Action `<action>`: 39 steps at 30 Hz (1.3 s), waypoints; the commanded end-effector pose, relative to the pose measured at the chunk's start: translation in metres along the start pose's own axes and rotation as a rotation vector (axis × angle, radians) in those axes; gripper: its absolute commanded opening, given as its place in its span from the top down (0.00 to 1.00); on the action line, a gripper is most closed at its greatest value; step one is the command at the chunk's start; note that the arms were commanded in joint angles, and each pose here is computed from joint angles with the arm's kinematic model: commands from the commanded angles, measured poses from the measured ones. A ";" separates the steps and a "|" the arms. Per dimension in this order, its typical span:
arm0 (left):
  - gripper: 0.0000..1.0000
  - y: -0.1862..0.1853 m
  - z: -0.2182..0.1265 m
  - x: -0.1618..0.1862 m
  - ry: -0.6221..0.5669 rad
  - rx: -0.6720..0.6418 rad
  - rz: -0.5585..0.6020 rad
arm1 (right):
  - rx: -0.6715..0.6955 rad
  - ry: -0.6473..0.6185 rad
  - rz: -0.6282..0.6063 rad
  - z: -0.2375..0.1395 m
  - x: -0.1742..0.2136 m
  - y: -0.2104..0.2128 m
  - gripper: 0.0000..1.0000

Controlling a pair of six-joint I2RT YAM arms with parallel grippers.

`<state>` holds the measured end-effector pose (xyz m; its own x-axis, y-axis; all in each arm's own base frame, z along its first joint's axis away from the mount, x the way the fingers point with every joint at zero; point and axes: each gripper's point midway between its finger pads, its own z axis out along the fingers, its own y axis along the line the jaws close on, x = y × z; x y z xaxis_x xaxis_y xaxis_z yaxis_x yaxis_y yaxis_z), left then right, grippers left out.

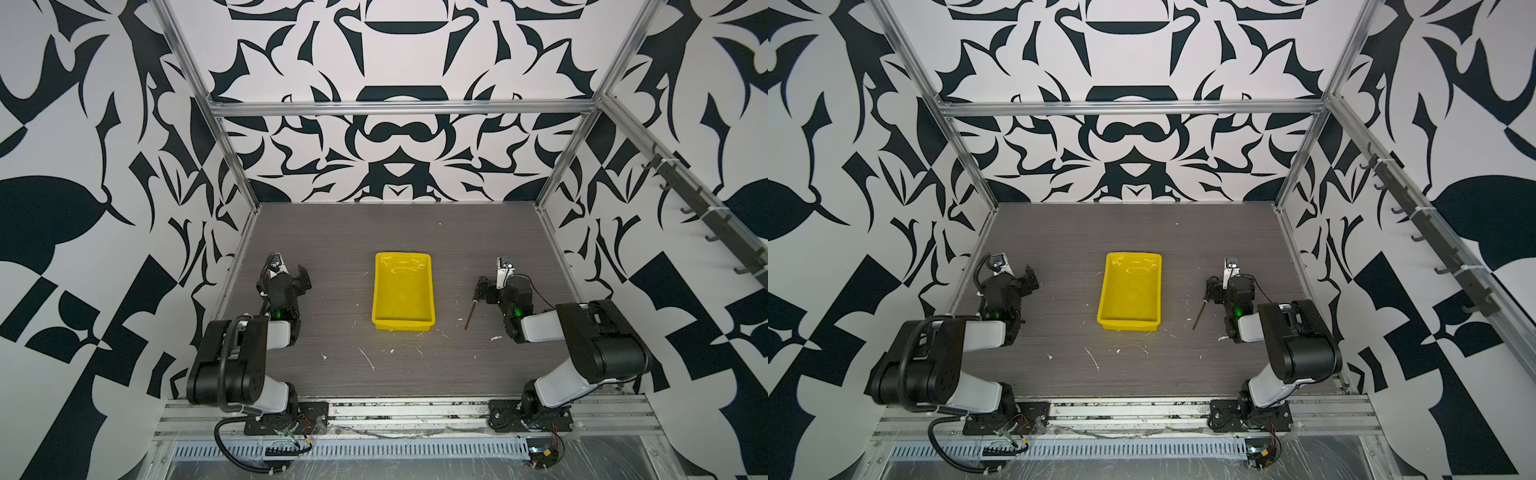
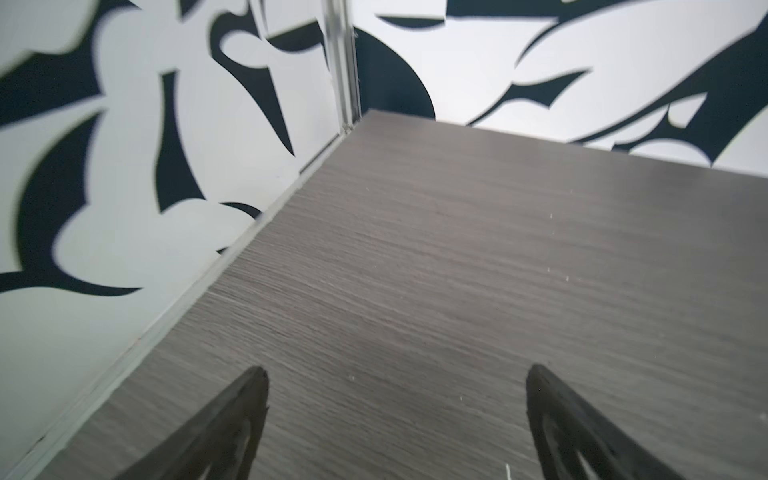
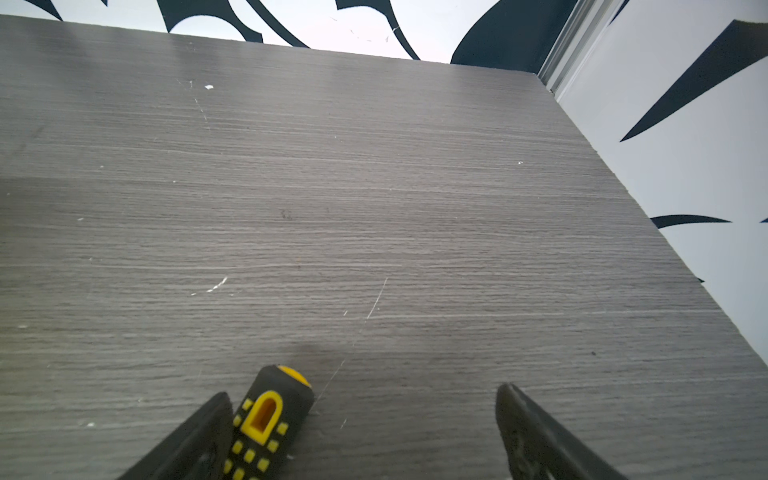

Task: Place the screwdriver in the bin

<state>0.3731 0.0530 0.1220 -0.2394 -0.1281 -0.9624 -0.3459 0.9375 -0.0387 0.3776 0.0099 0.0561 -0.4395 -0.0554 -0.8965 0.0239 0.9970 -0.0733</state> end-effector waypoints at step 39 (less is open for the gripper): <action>0.00 -0.101 -0.095 0.043 0.695 0.516 -0.333 | -0.266 0.047 0.042 -0.137 -0.059 0.089 0.00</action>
<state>0.3142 -0.0727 0.1133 -0.7337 -0.4201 -0.5340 -0.0931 0.8407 -0.5335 0.3055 0.1195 0.2320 -0.2042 -0.0609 -0.9770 -0.2515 0.9678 -0.0077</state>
